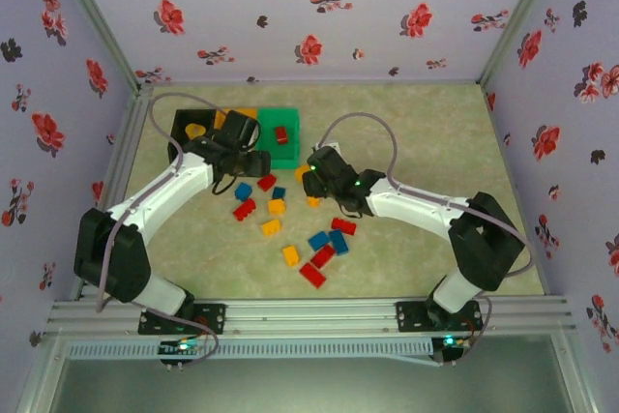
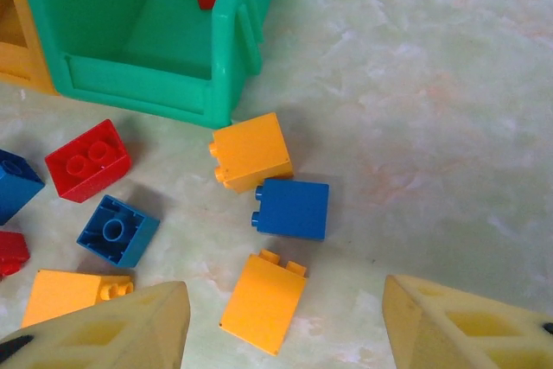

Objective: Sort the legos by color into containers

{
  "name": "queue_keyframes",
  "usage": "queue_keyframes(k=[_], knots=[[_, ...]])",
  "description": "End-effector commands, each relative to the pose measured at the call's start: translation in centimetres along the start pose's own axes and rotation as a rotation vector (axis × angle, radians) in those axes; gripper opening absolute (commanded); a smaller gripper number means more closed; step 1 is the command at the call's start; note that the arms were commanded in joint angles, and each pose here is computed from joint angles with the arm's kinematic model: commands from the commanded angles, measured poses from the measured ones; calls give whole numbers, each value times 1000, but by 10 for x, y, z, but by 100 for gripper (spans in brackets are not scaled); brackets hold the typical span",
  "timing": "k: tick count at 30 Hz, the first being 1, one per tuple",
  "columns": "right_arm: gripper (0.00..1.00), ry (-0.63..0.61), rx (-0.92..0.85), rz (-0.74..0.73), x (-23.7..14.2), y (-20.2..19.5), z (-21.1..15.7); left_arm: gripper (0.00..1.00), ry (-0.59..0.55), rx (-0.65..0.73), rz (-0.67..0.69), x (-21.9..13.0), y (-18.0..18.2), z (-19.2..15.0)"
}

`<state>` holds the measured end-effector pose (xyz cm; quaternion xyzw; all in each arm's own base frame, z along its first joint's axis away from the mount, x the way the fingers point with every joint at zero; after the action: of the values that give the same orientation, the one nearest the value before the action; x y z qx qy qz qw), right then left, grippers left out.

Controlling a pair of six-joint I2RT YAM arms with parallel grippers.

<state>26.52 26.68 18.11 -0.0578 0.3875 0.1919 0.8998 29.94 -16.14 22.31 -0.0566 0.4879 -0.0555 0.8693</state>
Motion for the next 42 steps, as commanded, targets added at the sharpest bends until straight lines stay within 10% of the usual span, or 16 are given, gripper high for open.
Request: queue_keyframes(k=[1,17,42], knots=[[61,81,16,3,2,1,-12,65,7,-14,32,-6,5,-6],[69,391,-82,-51,-24,-27,-104,66,-28,14,54,-14,9,-5],[49,427,-36,-110,10,-34,-92,66,-42,-5,44,-18,7,-1]])
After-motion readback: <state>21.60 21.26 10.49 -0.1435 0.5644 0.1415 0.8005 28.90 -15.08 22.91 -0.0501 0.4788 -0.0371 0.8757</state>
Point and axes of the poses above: each hand's point on the last joint's axis, 136 mm out from that joint toward the fingers, its own x axis out along the fingers, its own y axis along the line the jaws close on, z = x × y, the point moved 8 cm from there along -x, back along the fingers, and after that the axes turned 7 degrees about -x, right-handed, at the moved point
